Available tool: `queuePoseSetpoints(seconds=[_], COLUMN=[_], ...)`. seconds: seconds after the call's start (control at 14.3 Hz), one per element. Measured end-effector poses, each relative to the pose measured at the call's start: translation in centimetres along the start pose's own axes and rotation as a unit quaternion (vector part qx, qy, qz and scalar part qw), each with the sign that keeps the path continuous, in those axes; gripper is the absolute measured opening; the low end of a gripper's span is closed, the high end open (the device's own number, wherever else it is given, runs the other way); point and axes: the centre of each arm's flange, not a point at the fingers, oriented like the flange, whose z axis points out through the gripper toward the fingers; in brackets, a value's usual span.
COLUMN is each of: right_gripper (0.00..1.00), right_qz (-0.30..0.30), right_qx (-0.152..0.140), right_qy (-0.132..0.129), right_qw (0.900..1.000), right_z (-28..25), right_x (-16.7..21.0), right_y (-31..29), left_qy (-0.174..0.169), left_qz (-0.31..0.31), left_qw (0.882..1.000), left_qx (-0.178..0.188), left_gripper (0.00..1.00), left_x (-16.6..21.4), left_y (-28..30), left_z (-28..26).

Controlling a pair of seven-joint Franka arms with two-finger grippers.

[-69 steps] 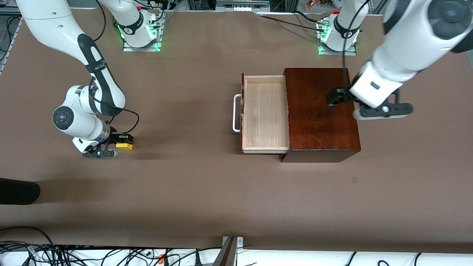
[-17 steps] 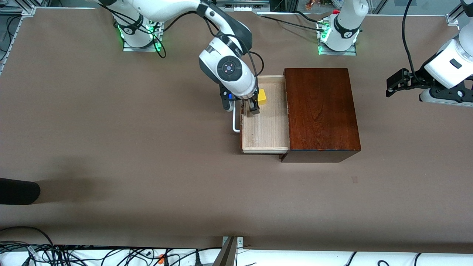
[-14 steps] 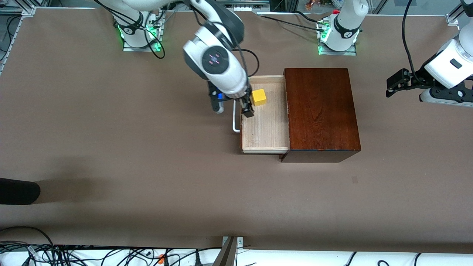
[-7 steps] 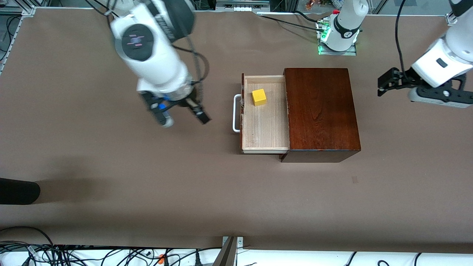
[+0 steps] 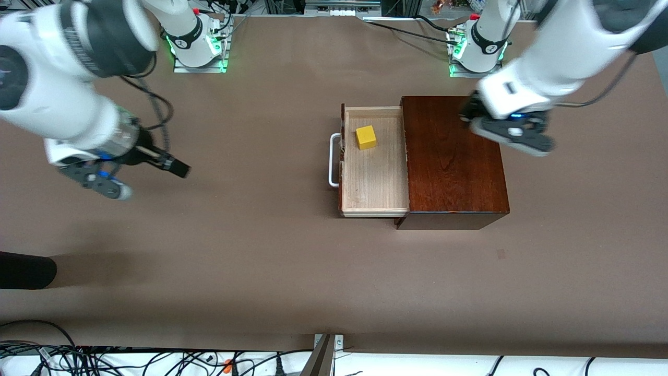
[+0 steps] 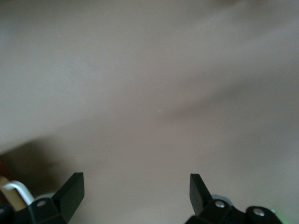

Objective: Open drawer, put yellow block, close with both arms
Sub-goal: 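Withdraw the right gripper while the left gripper reaches the drawer handle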

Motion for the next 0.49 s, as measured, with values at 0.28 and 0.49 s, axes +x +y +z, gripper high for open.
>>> queuePoseSetpoints(seconds=[0.28,0.49], right_gripper=[1.0,1.0], right_qz=[-0.134,-0.21], right_qx=[0.018,0.018], right_qy=[-0.004,0.014], right_qw=[0.991,0.977], right_z=[1.1,0.3], right_x=[1.9,2.7], right_y=[9.7,14.4], left_qy=[-0.002,0.004], left_qz=[0.095,0.184], left_qw=[0.995,0.983], left_qx=[-0.017,-0.027], left_gripper=[1.0,1.0], left_x=[2.2,3.2], left_y=[10.6,17.7], left_z=[1.6,3.5])
